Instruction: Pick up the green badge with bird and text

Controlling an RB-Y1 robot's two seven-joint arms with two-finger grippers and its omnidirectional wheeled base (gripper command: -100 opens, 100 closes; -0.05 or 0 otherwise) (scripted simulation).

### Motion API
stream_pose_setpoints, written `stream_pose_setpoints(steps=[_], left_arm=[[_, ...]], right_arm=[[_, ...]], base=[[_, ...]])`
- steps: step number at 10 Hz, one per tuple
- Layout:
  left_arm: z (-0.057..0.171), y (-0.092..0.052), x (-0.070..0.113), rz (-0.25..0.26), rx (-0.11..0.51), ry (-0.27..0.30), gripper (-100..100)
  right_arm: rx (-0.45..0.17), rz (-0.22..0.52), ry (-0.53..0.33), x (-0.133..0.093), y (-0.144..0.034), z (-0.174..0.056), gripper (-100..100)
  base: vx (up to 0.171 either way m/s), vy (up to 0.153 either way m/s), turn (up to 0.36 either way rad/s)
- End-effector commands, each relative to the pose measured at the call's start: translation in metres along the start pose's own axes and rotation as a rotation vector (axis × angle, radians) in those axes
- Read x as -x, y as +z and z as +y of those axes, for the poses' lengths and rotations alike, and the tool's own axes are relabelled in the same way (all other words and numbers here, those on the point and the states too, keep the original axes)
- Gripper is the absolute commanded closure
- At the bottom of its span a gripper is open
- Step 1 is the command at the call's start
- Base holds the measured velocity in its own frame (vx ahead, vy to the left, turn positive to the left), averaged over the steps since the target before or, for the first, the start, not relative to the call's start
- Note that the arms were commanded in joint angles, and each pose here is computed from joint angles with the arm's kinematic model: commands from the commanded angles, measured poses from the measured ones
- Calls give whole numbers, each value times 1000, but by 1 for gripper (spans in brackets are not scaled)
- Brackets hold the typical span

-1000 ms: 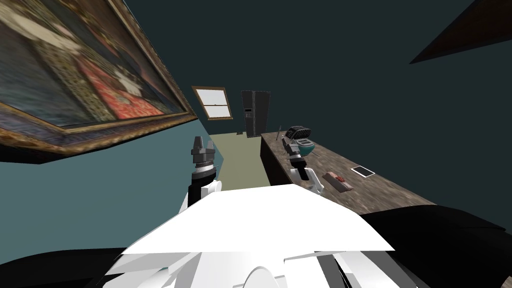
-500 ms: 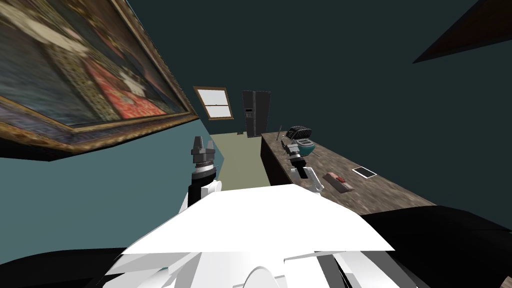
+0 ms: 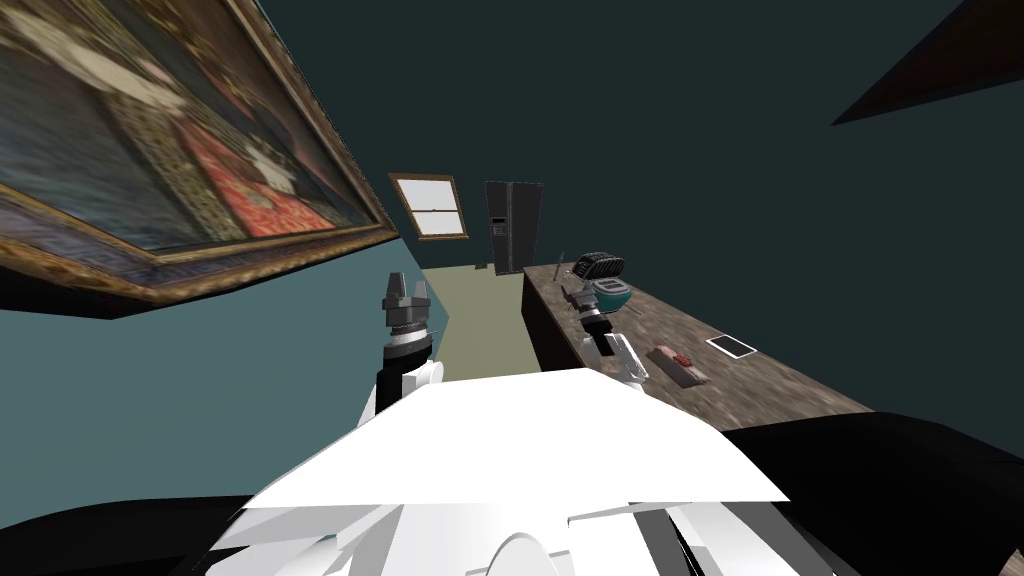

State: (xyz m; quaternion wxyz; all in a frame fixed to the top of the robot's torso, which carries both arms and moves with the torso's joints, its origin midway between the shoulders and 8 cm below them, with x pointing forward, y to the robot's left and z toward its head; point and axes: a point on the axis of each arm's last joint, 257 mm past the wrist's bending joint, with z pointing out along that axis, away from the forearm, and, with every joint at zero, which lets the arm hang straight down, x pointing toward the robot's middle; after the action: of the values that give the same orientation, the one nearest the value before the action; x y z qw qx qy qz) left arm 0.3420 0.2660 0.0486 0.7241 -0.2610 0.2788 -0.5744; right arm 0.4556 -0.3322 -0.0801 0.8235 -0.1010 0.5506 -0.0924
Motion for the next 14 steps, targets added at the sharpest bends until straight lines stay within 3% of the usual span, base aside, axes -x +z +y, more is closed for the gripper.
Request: stream_pose_setpoints(steps=[1, 2, 3, 4, 10, 11, 14], left_arm=[[0, 0, 0, 0, 0, 0, 0], [0, 0, 0, 0, 0, 0, 0], [0, 0, 0, 0, 0, 0, 0], [0, 0, 0, 0, 0, 0, 0], [0, 0, 0, 0, 0, 0, 0], [0, 0, 0, 0, 0, 0, 0], [0, 0, 0, 0, 0, 0, 0]], right_arm=[[17, 30, -103, -13, -1, -1, -100], [17, 30, -107, -13, -1, -1, -100], [34, 56, -190, -25, -3, -2, -100], [34, 56, -194, -25, -3, -2, -100], [151, 175, -566, -84, -20, -8, -100], [154, 176, -575, -85, -20, -8, -100], [234, 233, -752, -116, -35, -14, -100]], base=[[2, -5, 17], [0, 0, 0], [4, -5, 14], [0, 0, 0], [9, -2, 13], [13, -2, 0], [16, -4, 3]])
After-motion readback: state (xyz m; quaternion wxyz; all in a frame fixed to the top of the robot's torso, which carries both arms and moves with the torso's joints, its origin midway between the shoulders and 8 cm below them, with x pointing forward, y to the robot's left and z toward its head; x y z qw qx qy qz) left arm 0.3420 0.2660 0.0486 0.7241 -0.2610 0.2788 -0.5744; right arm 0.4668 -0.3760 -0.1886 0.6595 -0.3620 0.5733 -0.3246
